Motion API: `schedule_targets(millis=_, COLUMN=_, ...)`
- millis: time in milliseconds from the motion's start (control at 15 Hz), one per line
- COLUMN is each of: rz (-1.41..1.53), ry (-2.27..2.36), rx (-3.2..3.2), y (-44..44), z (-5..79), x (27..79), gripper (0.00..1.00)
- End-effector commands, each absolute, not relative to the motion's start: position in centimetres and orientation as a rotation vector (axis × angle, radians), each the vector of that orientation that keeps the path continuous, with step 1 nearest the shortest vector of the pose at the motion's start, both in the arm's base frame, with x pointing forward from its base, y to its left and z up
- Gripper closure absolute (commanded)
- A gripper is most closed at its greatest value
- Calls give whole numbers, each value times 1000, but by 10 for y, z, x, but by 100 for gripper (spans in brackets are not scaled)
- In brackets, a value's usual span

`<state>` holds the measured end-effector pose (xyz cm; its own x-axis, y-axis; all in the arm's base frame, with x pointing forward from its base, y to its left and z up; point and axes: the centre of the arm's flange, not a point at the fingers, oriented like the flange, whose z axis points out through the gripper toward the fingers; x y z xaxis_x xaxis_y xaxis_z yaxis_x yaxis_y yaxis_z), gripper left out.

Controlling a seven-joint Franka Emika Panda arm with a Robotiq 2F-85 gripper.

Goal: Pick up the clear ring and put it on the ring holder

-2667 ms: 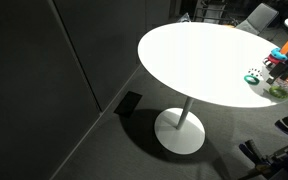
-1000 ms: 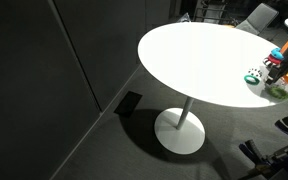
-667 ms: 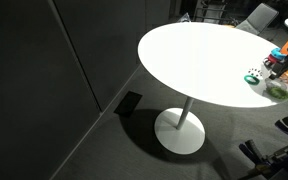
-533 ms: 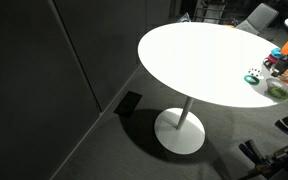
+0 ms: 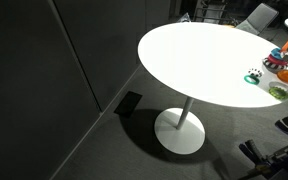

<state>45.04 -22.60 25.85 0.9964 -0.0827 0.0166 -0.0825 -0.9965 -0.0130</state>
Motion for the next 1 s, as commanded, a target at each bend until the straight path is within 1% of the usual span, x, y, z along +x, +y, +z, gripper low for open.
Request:
schedule_targets(millis=0, rz=-37, ry=145, rx=-3117, y=-240, z=296, x=464, gripper=90)
schedule_targets(millis=600, rz=-98, ry=218, rx=-3120, y=-274, z=361, x=494, gripper=90)
schedule_targets(millis=933, rz=-126, ry=270, rx=-3133, y=-290, z=380, x=501, gripper=91)
